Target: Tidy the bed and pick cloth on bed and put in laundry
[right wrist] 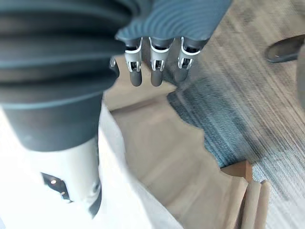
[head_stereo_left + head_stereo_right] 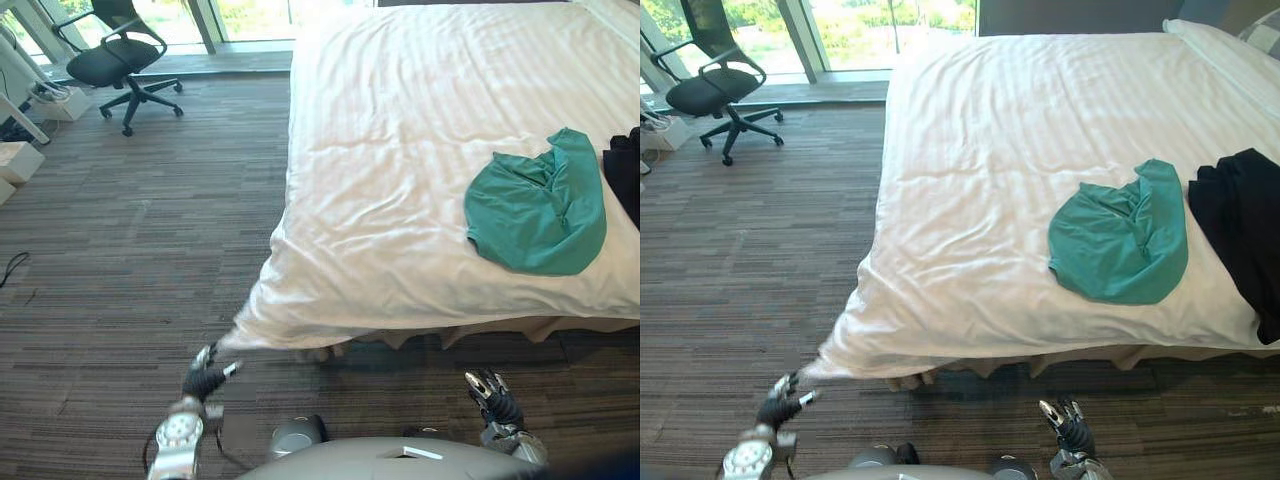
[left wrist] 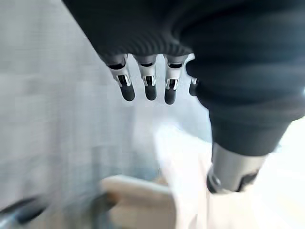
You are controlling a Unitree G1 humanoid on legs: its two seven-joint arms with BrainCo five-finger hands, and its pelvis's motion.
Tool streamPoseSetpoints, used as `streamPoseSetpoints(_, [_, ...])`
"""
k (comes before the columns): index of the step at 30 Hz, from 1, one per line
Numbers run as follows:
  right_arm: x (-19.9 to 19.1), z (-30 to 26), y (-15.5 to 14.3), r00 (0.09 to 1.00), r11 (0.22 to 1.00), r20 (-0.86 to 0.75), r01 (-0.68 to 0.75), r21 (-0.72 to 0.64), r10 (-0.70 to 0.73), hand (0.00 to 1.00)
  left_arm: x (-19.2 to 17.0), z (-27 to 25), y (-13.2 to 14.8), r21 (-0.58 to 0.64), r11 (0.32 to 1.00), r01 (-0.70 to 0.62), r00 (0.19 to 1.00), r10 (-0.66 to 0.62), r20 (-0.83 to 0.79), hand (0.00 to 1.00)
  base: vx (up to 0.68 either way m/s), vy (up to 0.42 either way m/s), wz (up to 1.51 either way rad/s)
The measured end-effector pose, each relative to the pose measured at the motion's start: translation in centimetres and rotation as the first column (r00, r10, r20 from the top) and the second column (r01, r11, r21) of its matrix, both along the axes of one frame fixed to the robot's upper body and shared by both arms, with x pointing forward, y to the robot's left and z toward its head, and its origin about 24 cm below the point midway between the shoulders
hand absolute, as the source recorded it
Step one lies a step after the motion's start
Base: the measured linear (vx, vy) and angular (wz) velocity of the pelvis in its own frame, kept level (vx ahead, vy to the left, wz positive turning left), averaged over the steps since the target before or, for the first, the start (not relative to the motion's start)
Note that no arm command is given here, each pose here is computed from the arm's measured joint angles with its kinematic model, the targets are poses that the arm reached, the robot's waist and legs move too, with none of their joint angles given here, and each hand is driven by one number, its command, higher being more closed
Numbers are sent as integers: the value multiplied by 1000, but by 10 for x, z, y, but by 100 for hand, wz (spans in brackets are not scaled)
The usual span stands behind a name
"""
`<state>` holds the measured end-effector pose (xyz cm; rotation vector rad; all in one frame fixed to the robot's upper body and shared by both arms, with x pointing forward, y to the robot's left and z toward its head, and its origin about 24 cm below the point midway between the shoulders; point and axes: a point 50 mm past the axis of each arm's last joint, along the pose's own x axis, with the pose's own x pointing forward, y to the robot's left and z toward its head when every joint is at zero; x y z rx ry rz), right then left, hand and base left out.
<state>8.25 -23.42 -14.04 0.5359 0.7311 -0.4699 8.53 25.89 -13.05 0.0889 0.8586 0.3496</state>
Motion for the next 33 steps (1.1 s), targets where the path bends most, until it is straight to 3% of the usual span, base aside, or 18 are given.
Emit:
streamPoseSetpoints(6, [-8,-1,-15,980,981,-42,191,-27,-192,0,-22,-9,-6,-92,982,-163,987,162,-16,0,-44,-1,-7])
streamPoseSetpoints(9, [4,12,-45,964,957,15,265,-118,-265,0,-21,-7,-3,-132,963,-236,970,242,29,0,-73,14,-7])
streamPoseSetpoints(12, [35,49,-93,964,921,163,249,-298,-208,0,-8,-5,-4,-185,947,-262,956,281,87,0,-43,27,14])
streamPoseSetpoints(13, [53,69,-110,959,901,239,236,-363,-154,100,-3,-3,-4,-199,948,-249,955,274,109,0,-29,17,24])
streamPoseSetpoints(15, [84,105,-134,929,873,367,218,-436,-49,100,3,0,-1,-202,955,-217,961,245,128,0,-21,10,29])
streamPoseSetpoints(17, [102,124,-137,881,877,469,171,-448,67,100,1,0,-1,-202,959,-200,966,227,124,0,25,-7,26])
streamPoseSetpoints(20, [144,165,-105,714,825,571,-15,-565,404,100,-8,-2,-1,-192,964,-182,975,202,91,0,59,-21,26])
streamPoseSetpoints(23, [179,195,-59,514,760,603,-162,-630,609,100,-13,-5,-2,-223,945,-240,963,261,69,0,63,-19,22])
streamPoseSetpoints(26, [202,201,-15,407,737,619,-283,-613,671,100,-20,-5,-1,-231,937,-263,956,285,66,0,37,-27,27])
streamPoseSetpoints(29, [224,207,36,308,660,586,-421,-622,749,100,-21,-4,-4,-218,944,-248,959,271,80,0,-17,-19,20])
streamPoseSetpoints(33, [251,234,92,193,589,580,-493,-640,792,100,-7,6,-2,-203,961,-190,958,227,177,0,-73,-23,42])
